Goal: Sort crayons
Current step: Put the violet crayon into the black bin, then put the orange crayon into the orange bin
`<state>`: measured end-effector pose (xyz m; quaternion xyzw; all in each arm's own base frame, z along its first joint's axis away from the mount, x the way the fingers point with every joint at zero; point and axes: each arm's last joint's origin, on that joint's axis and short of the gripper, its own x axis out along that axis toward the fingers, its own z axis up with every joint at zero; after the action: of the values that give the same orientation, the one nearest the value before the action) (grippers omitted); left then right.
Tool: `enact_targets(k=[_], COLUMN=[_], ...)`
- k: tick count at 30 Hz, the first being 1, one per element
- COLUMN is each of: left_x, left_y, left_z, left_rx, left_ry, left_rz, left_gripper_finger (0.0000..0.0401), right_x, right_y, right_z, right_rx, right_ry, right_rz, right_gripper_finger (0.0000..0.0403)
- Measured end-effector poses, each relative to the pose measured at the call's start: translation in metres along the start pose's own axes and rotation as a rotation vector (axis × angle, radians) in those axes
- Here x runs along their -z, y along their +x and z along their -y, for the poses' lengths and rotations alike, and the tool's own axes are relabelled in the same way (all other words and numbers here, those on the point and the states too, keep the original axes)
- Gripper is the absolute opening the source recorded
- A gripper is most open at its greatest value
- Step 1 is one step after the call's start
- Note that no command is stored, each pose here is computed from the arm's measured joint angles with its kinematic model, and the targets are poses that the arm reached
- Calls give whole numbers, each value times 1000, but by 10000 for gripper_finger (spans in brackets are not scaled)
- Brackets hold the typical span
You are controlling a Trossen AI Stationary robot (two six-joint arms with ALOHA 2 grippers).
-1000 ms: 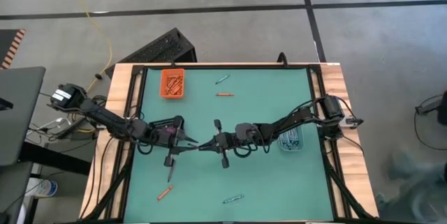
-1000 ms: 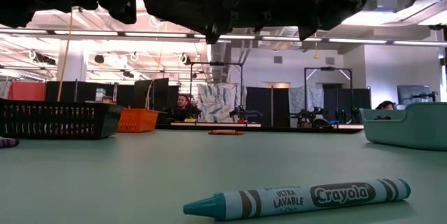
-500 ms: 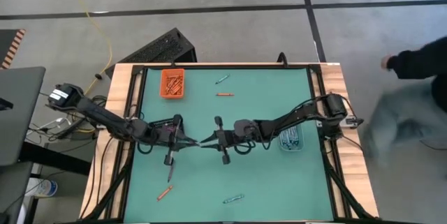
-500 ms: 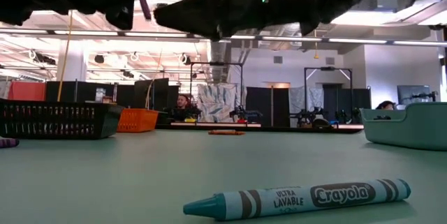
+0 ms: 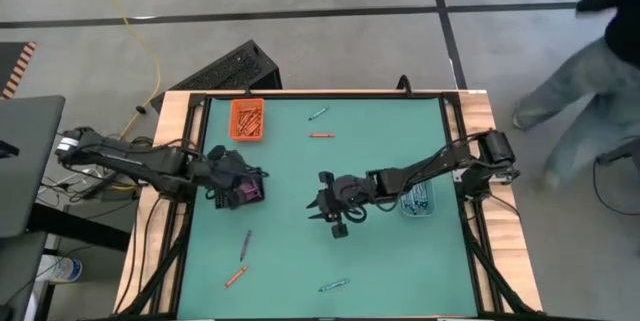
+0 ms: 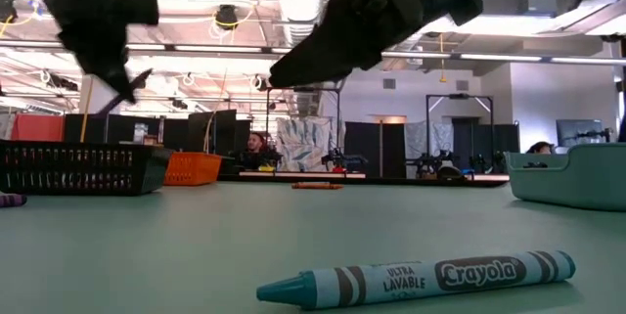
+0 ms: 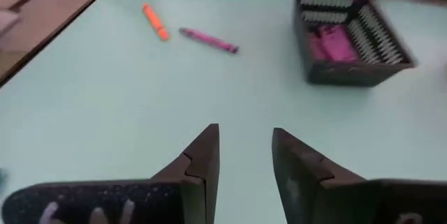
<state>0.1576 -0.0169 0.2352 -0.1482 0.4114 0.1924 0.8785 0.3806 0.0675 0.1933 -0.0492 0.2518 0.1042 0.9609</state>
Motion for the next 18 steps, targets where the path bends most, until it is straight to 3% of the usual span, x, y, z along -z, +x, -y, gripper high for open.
enact_targets(k=[9, 18], left_x=[10, -6], left_y=[37, 33], left_z=[12, 20], left_rx=[-5, -98], left_ry=[71, 108], left_rz=[-315, -422], left_gripper_finger=[28, 84], right_x=[4, 2], right_y=[5, 2], right_z=[-10, -26], right_rx=[-23, -57], right_ry=[-11, -29], right_rz=[-11, -8], right_gripper_finger=[127, 127])
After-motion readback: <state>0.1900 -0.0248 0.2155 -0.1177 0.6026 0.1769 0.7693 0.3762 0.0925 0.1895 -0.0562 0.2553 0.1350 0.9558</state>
